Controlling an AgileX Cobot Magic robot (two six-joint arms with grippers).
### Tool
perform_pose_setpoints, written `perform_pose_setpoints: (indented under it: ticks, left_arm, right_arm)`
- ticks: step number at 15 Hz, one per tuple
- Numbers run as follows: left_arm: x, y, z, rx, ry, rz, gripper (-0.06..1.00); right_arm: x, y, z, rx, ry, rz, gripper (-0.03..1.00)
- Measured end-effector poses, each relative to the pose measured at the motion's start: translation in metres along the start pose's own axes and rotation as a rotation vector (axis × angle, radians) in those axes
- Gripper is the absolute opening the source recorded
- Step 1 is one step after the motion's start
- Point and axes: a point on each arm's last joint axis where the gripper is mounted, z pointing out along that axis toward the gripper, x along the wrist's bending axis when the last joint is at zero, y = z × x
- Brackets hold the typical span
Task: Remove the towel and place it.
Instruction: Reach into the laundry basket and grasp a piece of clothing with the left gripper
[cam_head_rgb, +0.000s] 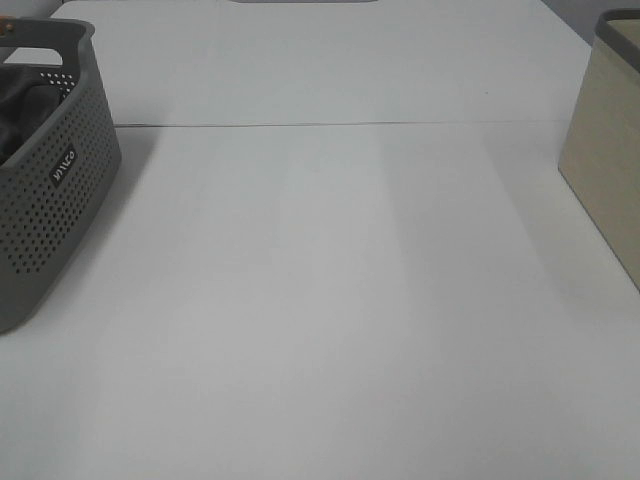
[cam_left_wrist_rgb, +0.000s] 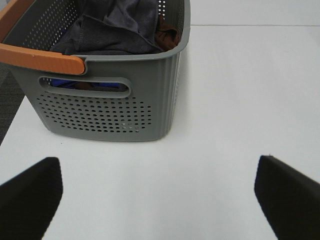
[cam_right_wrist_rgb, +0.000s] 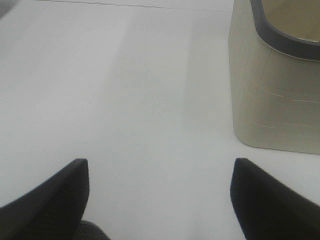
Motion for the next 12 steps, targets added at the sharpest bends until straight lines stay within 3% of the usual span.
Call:
perform_pose_setpoints:
  ticks: [6, 9, 12]
  left_arm:
    - [0.000, 0.000, 0.000, 0.000, 0.000, 0.000, 0.99]
    - [0.002, 0.006, -0.007, -0.030, 0.025, 0.165, 0.99]
    - [0.003, 0.039, -0.018, -0.045, 0.056, 0.292, 0.99]
  right_arm:
    - [0.000, 0.000, 0.000, 0.000, 0.000, 0.000, 0.76]
    - [0.000, 0.000, 0.000, 0.000, 0.000, 0.000, 0.76]
    - [0.000, 0.000, 0.000, 0.000, 0.000, 0.000, 0.76]
